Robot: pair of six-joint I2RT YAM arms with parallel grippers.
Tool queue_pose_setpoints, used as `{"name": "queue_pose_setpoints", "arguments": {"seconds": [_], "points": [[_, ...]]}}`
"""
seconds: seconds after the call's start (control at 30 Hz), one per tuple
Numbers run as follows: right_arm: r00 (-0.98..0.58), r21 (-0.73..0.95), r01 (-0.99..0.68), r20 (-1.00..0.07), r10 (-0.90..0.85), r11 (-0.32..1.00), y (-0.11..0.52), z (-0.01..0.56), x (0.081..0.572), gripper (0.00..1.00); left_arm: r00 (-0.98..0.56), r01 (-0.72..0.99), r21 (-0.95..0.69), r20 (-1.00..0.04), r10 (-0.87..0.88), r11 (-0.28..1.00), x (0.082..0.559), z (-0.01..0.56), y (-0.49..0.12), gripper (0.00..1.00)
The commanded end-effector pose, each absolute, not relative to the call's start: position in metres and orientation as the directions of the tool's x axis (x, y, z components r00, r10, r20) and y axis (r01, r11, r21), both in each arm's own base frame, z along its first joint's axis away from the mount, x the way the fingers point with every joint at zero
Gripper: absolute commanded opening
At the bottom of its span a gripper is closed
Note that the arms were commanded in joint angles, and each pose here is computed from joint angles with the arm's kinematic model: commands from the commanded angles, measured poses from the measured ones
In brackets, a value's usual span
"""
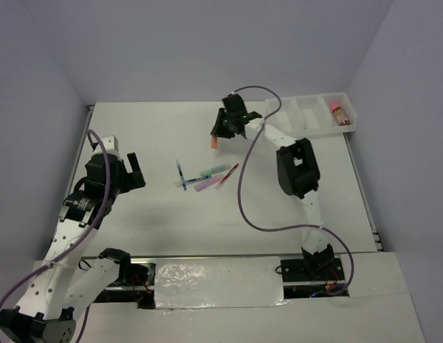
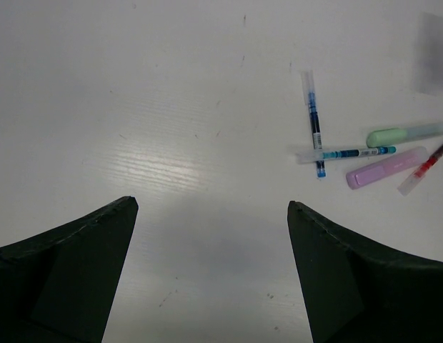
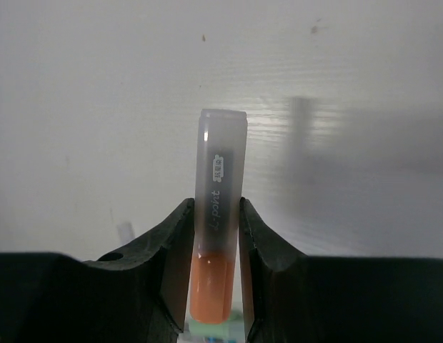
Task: Sort the stationery into containers
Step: Pick up the pen from the center of the board, then place the pen in the storage box.
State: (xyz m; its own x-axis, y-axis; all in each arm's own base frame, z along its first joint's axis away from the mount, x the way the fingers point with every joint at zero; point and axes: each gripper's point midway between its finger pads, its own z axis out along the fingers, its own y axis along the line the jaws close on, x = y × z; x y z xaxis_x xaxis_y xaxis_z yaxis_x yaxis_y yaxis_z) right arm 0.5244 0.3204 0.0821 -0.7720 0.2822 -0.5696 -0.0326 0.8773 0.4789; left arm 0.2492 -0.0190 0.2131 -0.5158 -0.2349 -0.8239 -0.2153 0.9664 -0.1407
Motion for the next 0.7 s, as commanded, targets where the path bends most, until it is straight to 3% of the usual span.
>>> {"name": "queue_pose_setpoints", "arguments": {"seconds": [0.0, 0.17, 0.3, 0.47, 0.67], "points": [[-0.554, 0.571, -0.267, -0.750, 0.361, 0.776, 0.269, 0.266, 0.536, 0.05, -0.466, -0.157, -0.156, -0.859, -0.213, 0.975, 0.258, 0.232, -0.025, 0.99], [-0.500, 0.265, -0.101, -0.847, 0.181, 0.959, 0.111, 0.252, 0.539, 0.04, -0.481, -0.054, -0.234, -0.846, -0.231, 0.971, 0.273, 0.245, -0.052, 0.99], [-0.521, 0.112, 0.011, -0.847, 0.101, 0.994, 0.000, 0.228, 0.548, 0.04, -0.537, -0.032, -0.277, -0.805, -0.250, 0.960, 0.301, 0.250, -0.083, 0.99], [-0.554, 0.061, -0.018, -0.832, 0.041, 0.998, -0.043, 0.196, 0.577, 0.09, -0.549, 0.073, -0.309, -0.806, -0.221, 0.948, 0.339, 0.275, -0.129, 0.99], [-0.525, 0.117, 0.020, -0.844, 0.110, 0.993, -0.072, 0.173, 0.612, 0.11, -0.514, 0.191, -0.258, -0.848, -0.127, 0.947, 0.388, 0.271, -0.172, 0.99]]}}
